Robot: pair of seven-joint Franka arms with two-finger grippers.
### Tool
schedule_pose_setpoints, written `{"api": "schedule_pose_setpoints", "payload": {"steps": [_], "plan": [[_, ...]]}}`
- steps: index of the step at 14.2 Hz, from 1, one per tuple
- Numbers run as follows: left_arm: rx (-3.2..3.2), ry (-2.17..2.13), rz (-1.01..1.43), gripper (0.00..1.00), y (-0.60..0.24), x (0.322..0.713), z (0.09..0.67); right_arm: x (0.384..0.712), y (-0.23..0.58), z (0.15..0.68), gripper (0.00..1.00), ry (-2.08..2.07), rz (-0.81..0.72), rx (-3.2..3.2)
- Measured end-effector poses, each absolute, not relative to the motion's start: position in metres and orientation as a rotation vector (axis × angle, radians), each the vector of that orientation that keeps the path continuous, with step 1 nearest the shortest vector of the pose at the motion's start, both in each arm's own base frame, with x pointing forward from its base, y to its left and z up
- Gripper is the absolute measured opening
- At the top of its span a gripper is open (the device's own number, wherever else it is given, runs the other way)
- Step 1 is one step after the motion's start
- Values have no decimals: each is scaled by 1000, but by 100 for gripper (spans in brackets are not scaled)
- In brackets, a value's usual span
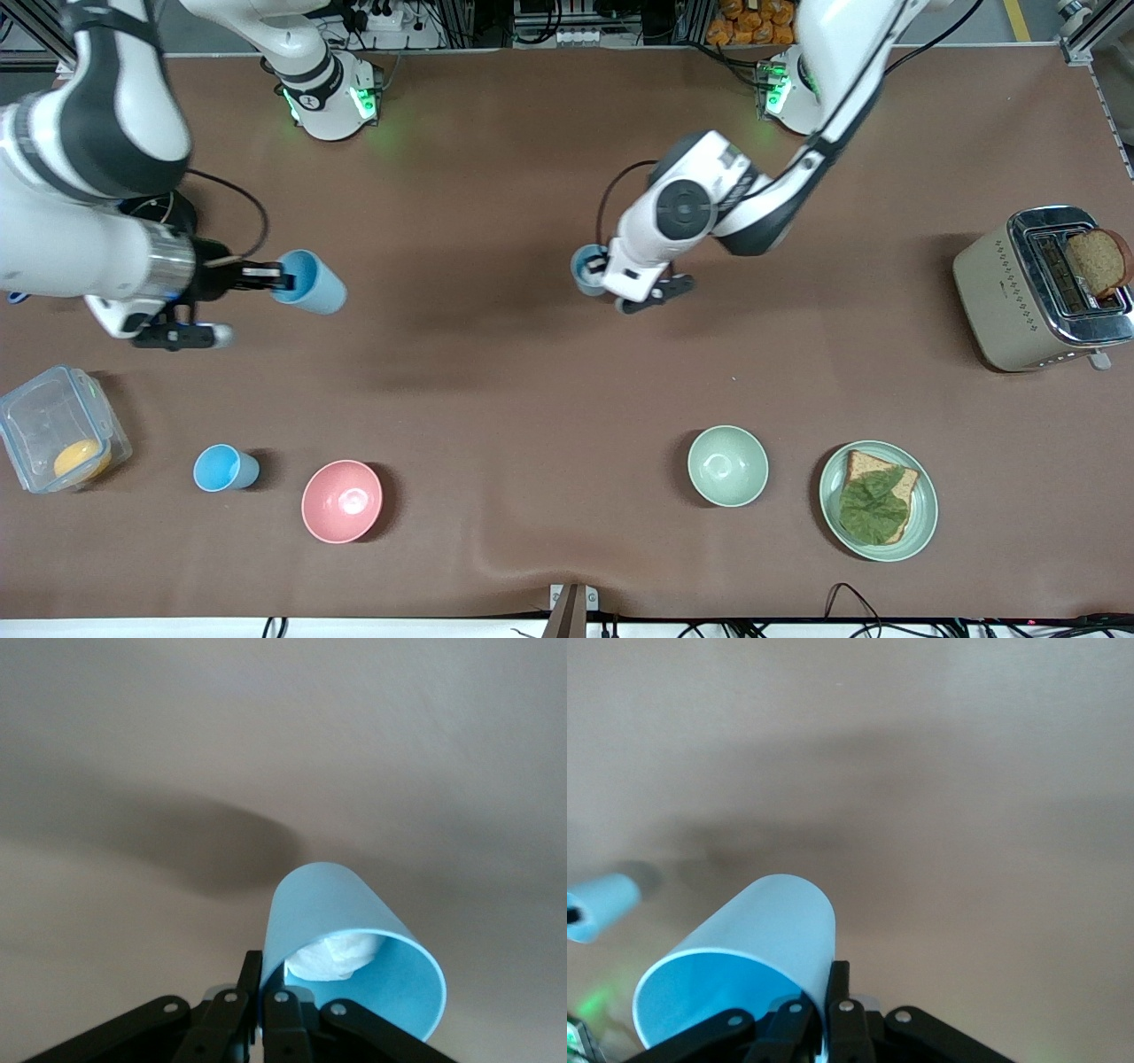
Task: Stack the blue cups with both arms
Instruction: 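Carry both held blue cups toward the table center with both grippers, then lower the left gripper's cup onto the table center and open it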
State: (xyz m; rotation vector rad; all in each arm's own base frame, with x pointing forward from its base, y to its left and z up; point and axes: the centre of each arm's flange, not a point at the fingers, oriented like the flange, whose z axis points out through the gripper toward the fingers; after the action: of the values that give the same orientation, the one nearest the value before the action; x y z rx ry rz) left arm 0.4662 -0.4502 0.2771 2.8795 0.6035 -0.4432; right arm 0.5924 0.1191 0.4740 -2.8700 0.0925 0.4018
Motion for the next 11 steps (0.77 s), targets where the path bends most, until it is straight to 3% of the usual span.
{"api": "schedule_pose_setpoints", "payload": {"steps": [6, 8, 11], "plan": [[2860, 613, -449, 4, -479, 458, 219, 567, 235, 450, 4, 248, 418, -2918], [2875, 610, -430, 19, -481, 457, 214, 549, 276, 449, 4, 271, 433, -2935], [2863, 642, -397, 51, -476, 468, 221, 522, 323, 435, 4, 300, 423, -2952]]}}
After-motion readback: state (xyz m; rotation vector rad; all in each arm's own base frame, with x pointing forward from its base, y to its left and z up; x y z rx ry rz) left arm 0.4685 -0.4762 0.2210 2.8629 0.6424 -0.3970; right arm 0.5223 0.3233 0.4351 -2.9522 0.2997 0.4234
